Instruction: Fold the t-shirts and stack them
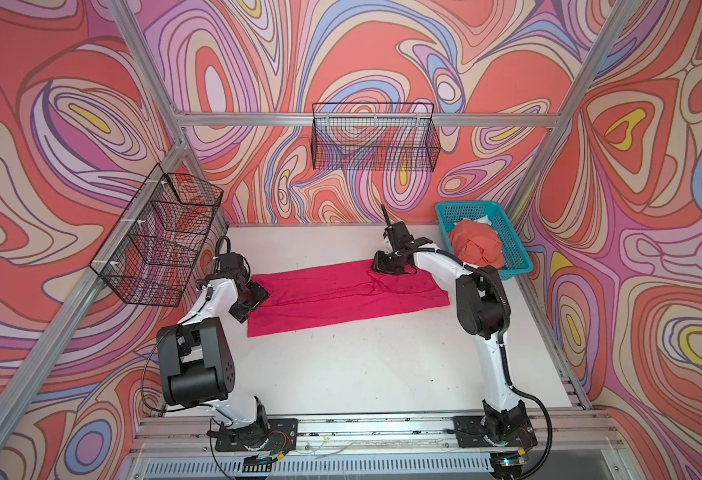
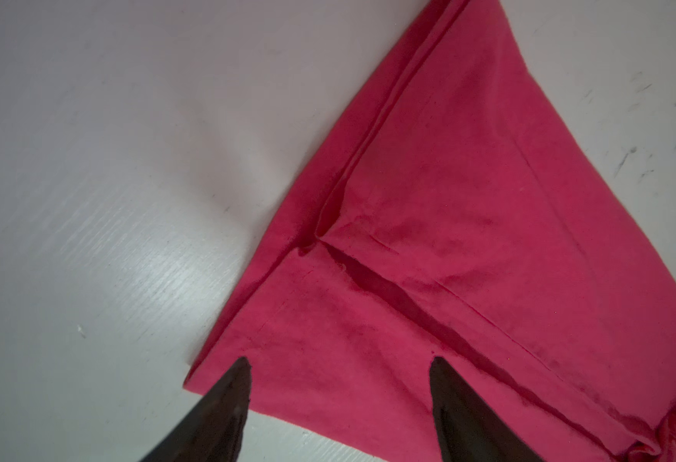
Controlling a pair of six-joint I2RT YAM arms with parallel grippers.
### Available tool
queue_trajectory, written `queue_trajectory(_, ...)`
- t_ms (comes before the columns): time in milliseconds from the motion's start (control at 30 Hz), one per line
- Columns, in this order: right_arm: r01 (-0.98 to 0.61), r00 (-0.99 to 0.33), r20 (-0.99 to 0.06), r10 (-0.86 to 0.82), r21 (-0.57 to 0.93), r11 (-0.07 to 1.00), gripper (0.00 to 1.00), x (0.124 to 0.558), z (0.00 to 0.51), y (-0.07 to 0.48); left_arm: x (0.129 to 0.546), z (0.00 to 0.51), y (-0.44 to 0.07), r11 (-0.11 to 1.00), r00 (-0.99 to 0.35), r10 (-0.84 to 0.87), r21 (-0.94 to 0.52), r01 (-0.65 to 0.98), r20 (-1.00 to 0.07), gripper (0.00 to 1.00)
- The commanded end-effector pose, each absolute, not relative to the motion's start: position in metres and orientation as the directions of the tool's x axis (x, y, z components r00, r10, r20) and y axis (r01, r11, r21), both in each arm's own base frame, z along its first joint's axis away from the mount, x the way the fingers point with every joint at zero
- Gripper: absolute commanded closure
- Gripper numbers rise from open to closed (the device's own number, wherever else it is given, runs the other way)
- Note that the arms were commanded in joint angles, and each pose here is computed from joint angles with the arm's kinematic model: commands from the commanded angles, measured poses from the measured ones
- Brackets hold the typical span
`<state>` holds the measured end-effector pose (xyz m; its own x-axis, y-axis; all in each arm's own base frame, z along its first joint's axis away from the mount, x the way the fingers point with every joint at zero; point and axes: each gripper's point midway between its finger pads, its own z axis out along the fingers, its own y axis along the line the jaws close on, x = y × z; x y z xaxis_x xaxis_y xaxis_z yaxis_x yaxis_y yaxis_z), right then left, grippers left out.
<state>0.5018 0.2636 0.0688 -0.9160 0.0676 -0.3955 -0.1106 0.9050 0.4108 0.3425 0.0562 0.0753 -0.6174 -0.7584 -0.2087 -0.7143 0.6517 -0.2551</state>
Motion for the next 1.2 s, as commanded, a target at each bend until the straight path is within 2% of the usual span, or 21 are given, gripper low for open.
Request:
queue_trajectory(0, -0.139, -0.868, -0.489, 0.084, 0.404, 0.904, 0.49, 0.503, 0.116, 0.260, 0.339, 0.078, 0.049, 0.672, -0.640, -0.740, -0.237, -0.701, -0.205, 0.27)
queue_trajectory(267, -0.091, -0.910, -0.400, 0.107, 0.447, 0.890, 0.49, 0.463, 0.092, 0.269, 0.350, 0.071, 0.015, 0.715, -0.698, -0.693, -0.286, -0.638, -0.177, 0.27)
queue_trajectory(400, -0.097, -0.913, -0.391, 0.112, 0.477, 0.874, 0.50, 0.455, 0.081, 0.280, 0.351, 0.059, -0.001, 0.730, -0.723, -0.674, -0.289, -0.620, -0.153, 0.27)
queue_trajectory(967, -0.120, -0.915, -0.395, 0.077, 0.451, 0.884, 0.50, 0.491, 0.046, 0.296, 0.346, 0.045, -0.007, 0.744, -0.745, -0.657, -0.266, -0.613, -0.120, 0.27)
queue_trajectory(1167, -0.122, -0.891, -0.445, 0.092, 0.428, 0.895, 0.50, 0.513, 0.047, 0.295, 0.347, 0.042, -0.007, 0.746, -0.749, -0.654, -0.262, -0.612, -0.112, 0.27)
